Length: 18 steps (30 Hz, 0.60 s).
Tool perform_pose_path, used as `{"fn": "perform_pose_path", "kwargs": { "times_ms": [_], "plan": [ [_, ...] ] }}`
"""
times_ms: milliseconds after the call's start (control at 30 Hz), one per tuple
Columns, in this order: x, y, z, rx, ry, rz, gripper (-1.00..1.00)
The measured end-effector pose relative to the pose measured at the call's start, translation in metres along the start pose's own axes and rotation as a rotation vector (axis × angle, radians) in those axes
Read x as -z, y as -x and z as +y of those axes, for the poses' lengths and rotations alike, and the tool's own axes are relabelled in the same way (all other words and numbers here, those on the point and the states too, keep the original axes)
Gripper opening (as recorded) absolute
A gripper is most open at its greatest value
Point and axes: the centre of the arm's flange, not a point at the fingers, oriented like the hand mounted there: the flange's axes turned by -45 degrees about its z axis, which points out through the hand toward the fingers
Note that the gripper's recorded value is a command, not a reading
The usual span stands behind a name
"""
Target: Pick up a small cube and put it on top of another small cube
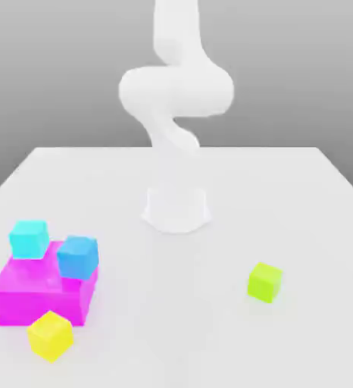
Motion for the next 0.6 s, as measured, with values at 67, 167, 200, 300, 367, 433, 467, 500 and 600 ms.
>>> {"fn": "perform_pose_path", "kwargs": {
  "times_ms": [67, 167, 200, 300, 367, 433, 467, 500, 600],
  "plan": [
    [-0.051, 0.017, -0.021, 0.079, -0.035, -0.071, 0.0],
    [-0.118, 0.052, -0.054, 0.2, -0.087, -0.172, 0.0],
    [-0.138, 0.067, -0.065, 0.241, -0.105, -0.205, 0.0],
    [-0.192, 0.119, -0.098, 0.368, -0.157, -0.305, 0.0],
    [-0.222, 0.16, -0.118, 0.458, -0.193, -0.372, 0.0],
    [-0.248, 0.207, -0.137, 0.553, -0.231, -0.443, 0.0],
    [-0.259, 0.233, -0.145, 0.604, -0.25, -0.479, 0.0],
    [-0.268, 0.261, -0.153, 0.658, -0.27, -0.517, 0.0],
    [-0.292, 0.348, -0.168, 0.82, -0.328, -0.632, 0.0]
  ]
}}
